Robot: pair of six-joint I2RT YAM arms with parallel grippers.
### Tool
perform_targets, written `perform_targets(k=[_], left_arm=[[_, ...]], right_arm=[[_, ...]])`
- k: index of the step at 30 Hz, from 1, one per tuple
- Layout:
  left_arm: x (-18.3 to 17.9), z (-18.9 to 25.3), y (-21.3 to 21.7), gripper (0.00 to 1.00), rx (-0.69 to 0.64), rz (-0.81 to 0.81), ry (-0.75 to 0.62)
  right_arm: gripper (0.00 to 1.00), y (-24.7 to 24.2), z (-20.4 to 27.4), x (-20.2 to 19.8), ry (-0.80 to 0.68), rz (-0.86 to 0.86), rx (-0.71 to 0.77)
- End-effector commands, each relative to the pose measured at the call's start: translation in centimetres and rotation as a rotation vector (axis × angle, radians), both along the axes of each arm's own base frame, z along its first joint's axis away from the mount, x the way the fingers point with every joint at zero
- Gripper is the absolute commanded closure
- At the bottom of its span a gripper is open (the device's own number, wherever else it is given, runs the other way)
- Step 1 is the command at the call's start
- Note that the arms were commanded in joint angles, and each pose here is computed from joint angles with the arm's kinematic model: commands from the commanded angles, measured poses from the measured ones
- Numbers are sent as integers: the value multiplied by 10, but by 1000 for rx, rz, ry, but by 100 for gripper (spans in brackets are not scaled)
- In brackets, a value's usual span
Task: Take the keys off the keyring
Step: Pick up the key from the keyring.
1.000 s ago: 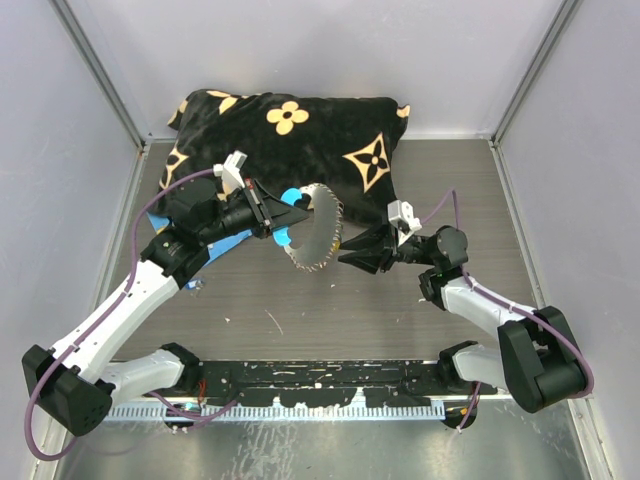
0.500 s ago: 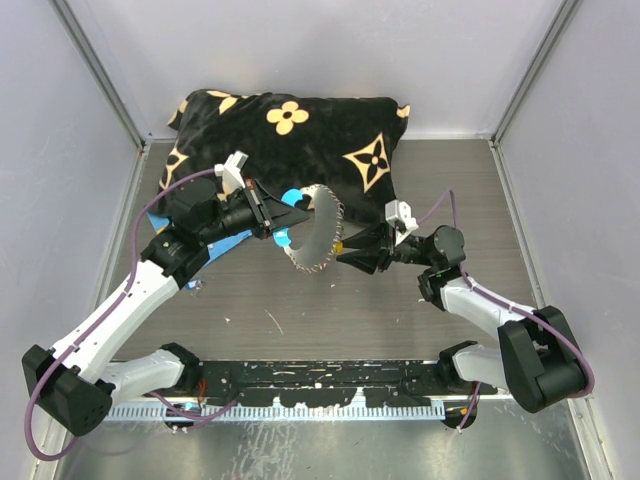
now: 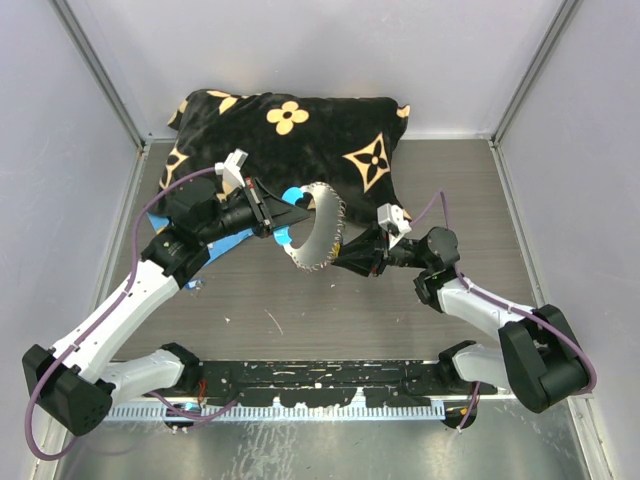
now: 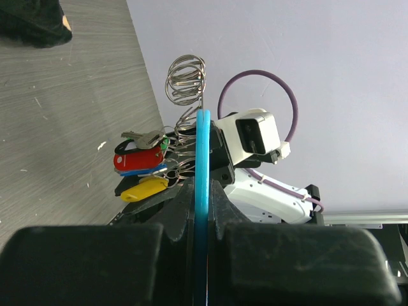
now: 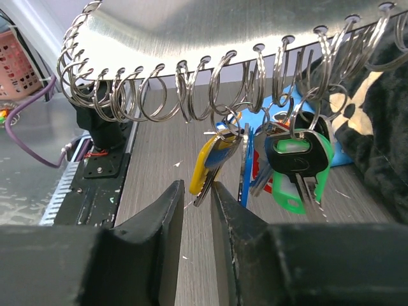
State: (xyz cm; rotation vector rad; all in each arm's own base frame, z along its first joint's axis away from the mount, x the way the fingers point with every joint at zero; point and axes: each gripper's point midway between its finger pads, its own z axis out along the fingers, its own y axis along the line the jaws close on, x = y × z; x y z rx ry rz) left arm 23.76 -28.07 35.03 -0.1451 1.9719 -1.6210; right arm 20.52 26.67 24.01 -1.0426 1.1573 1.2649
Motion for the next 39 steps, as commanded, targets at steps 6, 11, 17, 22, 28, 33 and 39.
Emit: perform_targets(k=[6,11,17,22,28,33,39], left_arm=[[-3,40,-2,100,-93,-27,-100],[-2,38,-2,100,-98,-21,-92],[-1,38,-4,100,-109,-28,-85],[0,36,-5,100,-113,-29,-75],[0,35,-5,100,-113,-27,-73],[0,34,-5,100,-113,-28,-71],[0,33,-4,100,-111,-23,-73]], right_arm=[[61,2,24,23,35,-111,63],[57,2,24,25,57,-118,77],[59,7,24,23,54,-101,80],[62,8,28,23,60,-96,90],[67,8,34,21,57,-93,104],[70,7,37,20,57,-85,108],[91,8,43,11,34,-29,103]])
